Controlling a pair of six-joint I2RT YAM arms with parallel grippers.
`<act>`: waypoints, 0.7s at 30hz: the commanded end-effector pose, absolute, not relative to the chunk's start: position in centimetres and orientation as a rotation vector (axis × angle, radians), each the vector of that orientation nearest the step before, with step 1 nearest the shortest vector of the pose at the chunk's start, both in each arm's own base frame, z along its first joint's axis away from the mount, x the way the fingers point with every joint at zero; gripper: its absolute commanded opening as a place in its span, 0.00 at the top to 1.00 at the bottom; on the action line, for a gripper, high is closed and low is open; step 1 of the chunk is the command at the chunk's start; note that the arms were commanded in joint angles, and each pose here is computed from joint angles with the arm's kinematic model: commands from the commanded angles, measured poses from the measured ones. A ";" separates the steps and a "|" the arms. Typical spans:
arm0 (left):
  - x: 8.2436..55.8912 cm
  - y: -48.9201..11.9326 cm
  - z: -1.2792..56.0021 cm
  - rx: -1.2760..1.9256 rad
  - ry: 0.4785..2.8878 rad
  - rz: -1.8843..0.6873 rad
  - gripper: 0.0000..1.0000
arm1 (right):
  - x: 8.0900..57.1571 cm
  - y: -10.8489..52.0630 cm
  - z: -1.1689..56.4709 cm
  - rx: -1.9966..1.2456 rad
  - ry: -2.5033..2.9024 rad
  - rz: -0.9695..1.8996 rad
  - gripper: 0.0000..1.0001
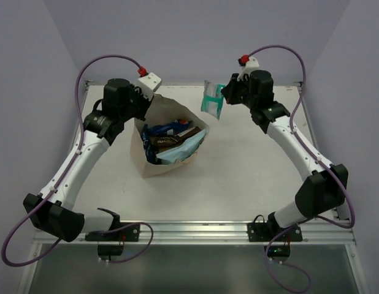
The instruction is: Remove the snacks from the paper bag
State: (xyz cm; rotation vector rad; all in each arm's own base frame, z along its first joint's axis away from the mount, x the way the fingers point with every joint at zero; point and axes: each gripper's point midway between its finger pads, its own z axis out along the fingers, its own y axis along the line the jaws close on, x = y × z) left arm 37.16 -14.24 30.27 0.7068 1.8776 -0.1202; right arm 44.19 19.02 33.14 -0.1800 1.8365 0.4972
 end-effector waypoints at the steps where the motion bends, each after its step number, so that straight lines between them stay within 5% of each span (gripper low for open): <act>1: 37.8 -14.7 38.2 0.731 1.638 -0.100 1.00 | 42.9 21.0 38.5 -0.187 1.592 0.694 1.00; 8: 33.1 -17.2 33.8 0.882 1.654 -0.211 1.00 | 39.2 18.5 18.5 0.090 1.943 0.719 1.00; 12: 30.4 -18.5 28.3 0.963 1.754 -0.205 1.00 | 35.2 15.9 11.7 0.257 2.088 0.649 0.82; 13: 30.1 -18.5 27.6 0.966 1.773 -0.203 1.00 | 34.5 15.5 11.1 0.272 2.109 0.630 0.65; 16: 29.2 -18.7 26.4 0.956 1.815 -0.217 1.00 | 32.5 14.0 11.8 0.242 2.121 0.561 0.43; 21: 28.7 -19.1 28.8 0.902 1.779 -0.255 1.00 | 29.4 15.5 23.0 -0.095 1.875 0.602 0.33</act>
